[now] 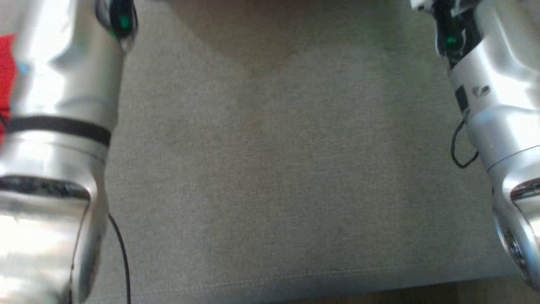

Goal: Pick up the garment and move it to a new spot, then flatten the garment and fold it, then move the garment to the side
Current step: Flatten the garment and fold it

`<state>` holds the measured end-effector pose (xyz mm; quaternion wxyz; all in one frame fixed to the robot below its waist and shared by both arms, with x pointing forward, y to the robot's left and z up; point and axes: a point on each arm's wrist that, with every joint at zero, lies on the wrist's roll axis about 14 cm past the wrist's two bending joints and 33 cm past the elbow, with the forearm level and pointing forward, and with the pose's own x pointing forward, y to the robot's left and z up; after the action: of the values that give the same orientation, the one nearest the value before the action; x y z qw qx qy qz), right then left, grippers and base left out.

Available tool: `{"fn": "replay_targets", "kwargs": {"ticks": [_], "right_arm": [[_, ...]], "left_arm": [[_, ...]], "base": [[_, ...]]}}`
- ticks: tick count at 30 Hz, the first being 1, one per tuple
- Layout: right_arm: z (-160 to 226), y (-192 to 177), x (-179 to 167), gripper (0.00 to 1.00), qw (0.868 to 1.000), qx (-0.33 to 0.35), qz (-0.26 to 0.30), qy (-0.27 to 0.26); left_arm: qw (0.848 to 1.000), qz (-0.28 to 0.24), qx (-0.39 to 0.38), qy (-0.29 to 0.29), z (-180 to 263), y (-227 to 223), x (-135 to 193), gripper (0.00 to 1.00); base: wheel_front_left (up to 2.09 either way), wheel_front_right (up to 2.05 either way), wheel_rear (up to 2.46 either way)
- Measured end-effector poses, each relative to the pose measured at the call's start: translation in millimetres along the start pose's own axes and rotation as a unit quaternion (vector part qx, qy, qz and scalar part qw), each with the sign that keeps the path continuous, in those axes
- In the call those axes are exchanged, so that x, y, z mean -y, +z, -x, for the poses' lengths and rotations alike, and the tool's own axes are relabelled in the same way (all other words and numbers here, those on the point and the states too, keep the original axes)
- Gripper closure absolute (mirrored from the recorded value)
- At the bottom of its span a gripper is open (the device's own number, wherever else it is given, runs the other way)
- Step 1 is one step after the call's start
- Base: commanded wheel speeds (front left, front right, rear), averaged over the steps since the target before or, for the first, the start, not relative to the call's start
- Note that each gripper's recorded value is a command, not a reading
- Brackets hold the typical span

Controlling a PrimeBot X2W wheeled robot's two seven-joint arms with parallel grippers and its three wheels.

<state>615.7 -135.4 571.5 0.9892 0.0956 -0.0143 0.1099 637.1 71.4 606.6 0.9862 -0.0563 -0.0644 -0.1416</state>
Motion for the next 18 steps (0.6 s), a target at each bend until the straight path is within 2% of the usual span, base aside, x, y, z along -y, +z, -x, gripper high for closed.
{"fn": "replay_targets", "kwargs": {"ticks": [3,5,11,18], "right_arm": [[-3.1,-42.6,4.7,1.00,0.999,-0.046,-0.009,-0.007],[-4.6,-64.2,4.8,1.00,0.997,-0.068,-0.019,-0.010],[-0.8,-92.1,0.6,1.00,0.995,-0.091,-0.041,-0.010],[64.9,-146.2,13.5,1.00,0.985,-0.161,-0.044,-0.032]], "left_arm": [[0.997,0.027,-0.072,0.032,18.5,-66.0,-21.7,1.00],[0.993,0.040,-0.099,0.045,28.2,-93.1,-29.3,1.00],[0.988,0.069,-0.119,0.073,43.5,-114.8,-42.1,1.00],[0.977,0.096,-0.158,0.103,99.4,-148.3,-44.6,1.00]], "base": [[0.00,0.00,0.00],[0.00,0.00,0.00],[0.00,0.00,0.00],[0.00,0.00,0.00]]}}
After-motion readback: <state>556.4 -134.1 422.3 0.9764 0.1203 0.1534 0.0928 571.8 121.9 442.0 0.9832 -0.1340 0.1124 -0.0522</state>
